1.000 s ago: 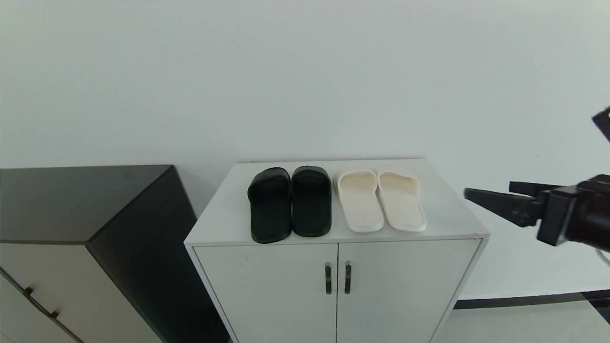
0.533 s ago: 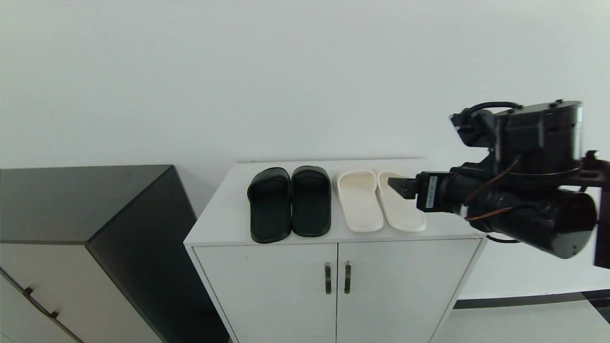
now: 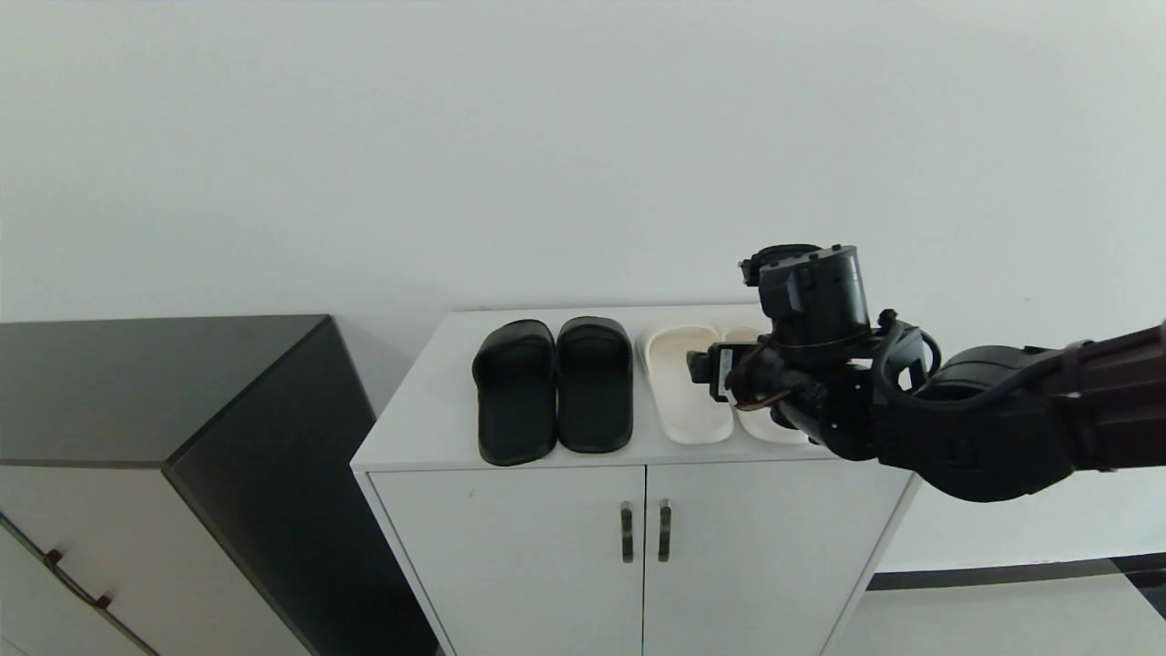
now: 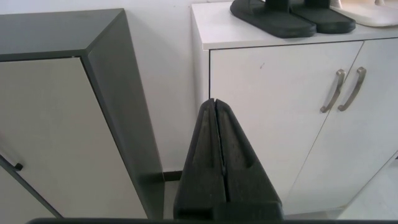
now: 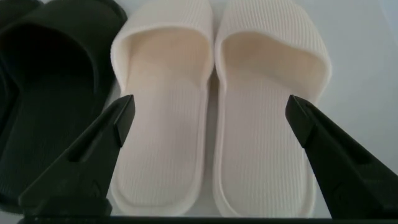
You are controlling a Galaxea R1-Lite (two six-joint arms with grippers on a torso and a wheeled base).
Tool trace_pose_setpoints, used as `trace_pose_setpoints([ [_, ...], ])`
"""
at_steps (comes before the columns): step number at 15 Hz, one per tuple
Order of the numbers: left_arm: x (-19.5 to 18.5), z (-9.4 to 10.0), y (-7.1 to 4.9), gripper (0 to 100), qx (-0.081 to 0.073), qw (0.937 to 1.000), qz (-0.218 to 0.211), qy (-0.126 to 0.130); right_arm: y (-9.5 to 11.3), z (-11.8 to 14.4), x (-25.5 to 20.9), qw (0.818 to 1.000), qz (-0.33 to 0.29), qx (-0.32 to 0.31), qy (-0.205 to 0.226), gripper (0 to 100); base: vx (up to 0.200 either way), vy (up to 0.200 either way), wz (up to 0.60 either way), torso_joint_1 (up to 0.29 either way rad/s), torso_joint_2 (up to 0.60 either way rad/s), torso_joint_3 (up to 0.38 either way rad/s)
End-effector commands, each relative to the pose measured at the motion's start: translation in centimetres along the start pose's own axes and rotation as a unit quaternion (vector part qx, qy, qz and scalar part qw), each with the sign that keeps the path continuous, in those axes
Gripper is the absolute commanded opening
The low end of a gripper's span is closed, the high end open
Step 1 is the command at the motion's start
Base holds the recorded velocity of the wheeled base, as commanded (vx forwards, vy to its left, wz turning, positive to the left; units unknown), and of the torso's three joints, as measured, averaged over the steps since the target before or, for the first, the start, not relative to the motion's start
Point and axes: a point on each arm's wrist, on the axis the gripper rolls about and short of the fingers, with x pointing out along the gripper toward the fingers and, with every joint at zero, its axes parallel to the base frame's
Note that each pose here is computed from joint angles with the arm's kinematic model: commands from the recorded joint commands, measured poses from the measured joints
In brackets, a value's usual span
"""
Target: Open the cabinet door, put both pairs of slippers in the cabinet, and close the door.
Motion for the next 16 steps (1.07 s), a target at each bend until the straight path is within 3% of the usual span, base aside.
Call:
trace_pose_setpoints([
  [1,0.0,0.0,0.0,0,0.0,1.0,0.001,0.001,0.4,-1.4,2.8,1.0,-0.009,-0.015,0.0,100,0.0,0.0,0.0,0.0,0.0,0.0],
  [3,0.0,0.0,0.0,0,0.0,1.0,0.001,0.001,0.0,-1.6,4.7,0.999,-0.013,-0.032,-0.033,100,0.0,0.0,0.0,0.0,0.0,0.0],
  [16,0.0,0.0,0.0,0,0.0,1.0,0.001,0.001,-0.4,-1.4,8.5,0.999,-0.017,-0.023,-0.043,100,0.0,0.0,0.0,0.0,0.0,0.0],
])
